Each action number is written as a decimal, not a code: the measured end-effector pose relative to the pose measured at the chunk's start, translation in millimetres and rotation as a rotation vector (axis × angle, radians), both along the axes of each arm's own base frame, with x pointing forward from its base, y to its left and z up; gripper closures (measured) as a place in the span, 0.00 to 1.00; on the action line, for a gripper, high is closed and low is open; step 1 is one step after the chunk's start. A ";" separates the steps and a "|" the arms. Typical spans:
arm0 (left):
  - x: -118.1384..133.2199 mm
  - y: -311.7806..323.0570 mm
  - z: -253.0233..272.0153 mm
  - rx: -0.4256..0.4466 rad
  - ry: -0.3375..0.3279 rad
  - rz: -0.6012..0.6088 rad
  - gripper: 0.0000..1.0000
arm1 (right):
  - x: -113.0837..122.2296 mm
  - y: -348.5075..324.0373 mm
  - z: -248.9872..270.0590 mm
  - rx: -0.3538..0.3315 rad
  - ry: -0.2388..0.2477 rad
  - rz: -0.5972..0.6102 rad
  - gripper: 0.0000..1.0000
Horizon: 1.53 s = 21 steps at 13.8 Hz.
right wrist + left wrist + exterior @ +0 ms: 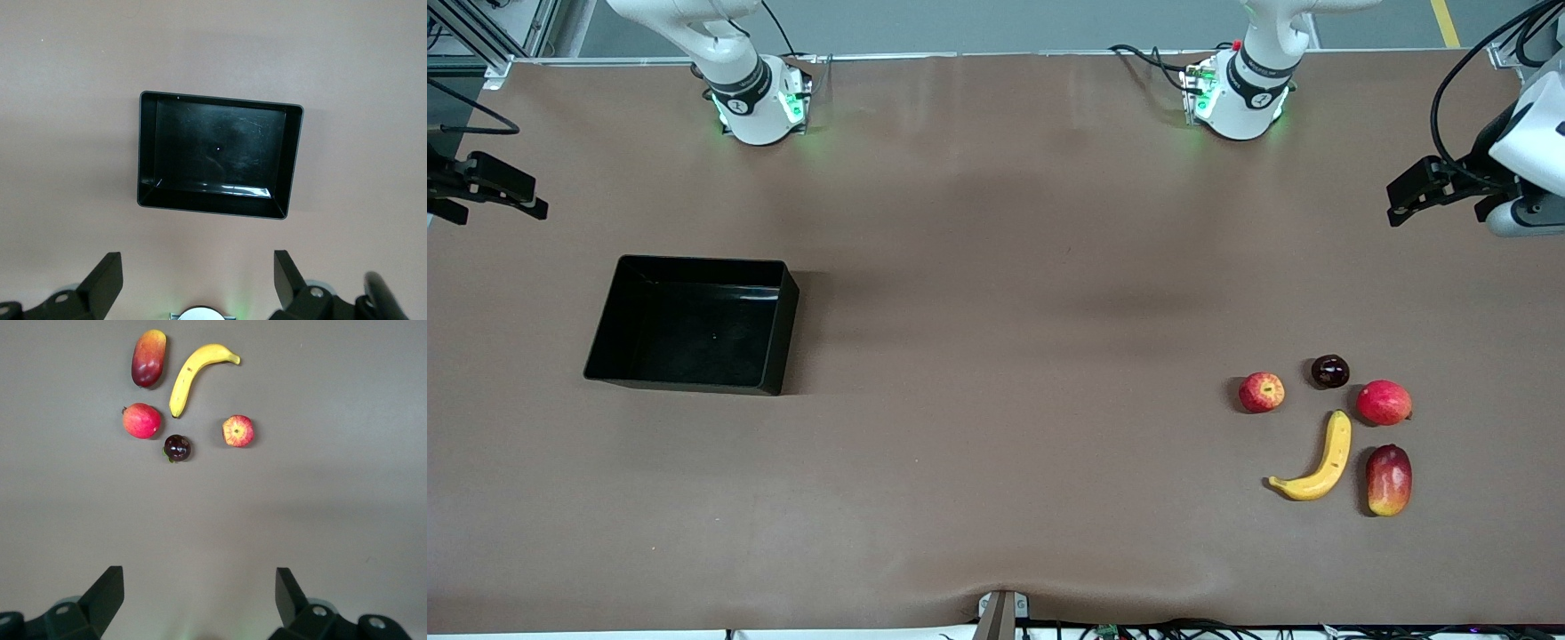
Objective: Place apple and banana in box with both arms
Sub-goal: 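Reach the left gripper to the red-yellow apple while the right gripper reaches the box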
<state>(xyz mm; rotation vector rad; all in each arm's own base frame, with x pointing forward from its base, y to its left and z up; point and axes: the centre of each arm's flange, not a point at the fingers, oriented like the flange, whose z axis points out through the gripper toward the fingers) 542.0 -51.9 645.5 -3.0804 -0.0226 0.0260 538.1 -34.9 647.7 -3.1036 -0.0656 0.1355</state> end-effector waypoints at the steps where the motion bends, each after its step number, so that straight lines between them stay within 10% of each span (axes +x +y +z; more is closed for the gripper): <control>1: 1.3 -0.8 -2.4 0.000 0.004 -0.001 0.00 | 0.0 0.0 0.0 0.000 0.000 0.000 0.00; 14: 56.7 -8.0 -67.2 -0.011 -0.002 -0.014 0.00 | 1.2 -10.7 -4.3 0.000 0.007 -0.020 0.00; 21: 91.5 -12.6 -151.2 -0.021 -0.008 -0.024 0.00 | 39.4 -39.7 -75.6 -0.007 0.101 -0.071 0.00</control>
